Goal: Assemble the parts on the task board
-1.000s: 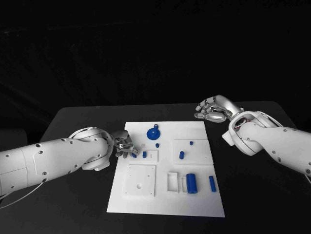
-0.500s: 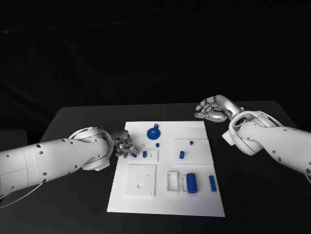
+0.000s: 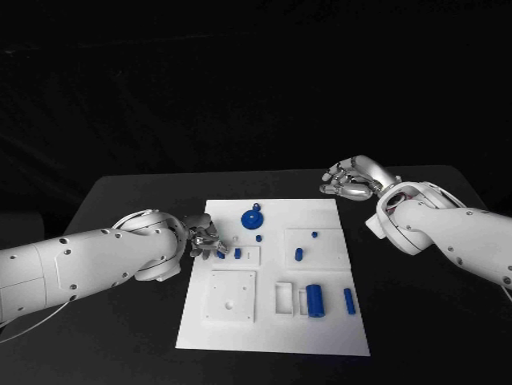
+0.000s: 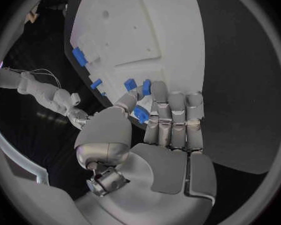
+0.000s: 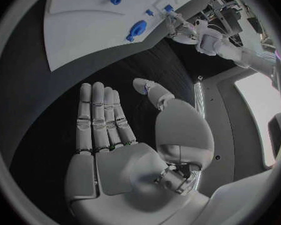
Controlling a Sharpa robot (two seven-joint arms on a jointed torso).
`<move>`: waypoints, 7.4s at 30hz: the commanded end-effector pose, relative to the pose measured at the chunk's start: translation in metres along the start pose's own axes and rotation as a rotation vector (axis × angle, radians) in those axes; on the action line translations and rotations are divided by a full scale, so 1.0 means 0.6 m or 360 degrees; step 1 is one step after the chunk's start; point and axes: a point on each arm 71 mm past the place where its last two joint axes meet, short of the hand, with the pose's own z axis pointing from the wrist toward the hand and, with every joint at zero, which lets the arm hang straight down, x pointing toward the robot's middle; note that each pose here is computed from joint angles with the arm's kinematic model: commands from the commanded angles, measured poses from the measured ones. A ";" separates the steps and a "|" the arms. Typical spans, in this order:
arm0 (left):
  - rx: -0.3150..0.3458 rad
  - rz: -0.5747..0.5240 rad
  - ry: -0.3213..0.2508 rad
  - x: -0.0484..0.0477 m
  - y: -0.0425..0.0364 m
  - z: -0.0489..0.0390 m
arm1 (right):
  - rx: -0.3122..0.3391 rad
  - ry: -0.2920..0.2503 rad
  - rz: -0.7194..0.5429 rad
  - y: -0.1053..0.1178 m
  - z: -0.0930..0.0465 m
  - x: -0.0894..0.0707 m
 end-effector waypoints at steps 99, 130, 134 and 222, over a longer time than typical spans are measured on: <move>0.0179 -0.0609 -0.0301 -0.046 0.016 0.001 | -0.0011 0.0013 -0.0005 0.000 0.000 0.000; 0.0867 0.0539 -0.0401 -0.015 -0.143 0.032 | -0.0025 0.0021 0.0006 0.006 0.004 0.006; 0.0849 0.0594 -0.0371 -0.013 -0.146 0.043 | -0.0027 0.0021 0.0007 0.007 0.004 0.007; 0.0779 0.0423 -0.0403 0.005 -0.123 0.059 | -0.0041 0.0023 0.0010 0.011 0.005 0.009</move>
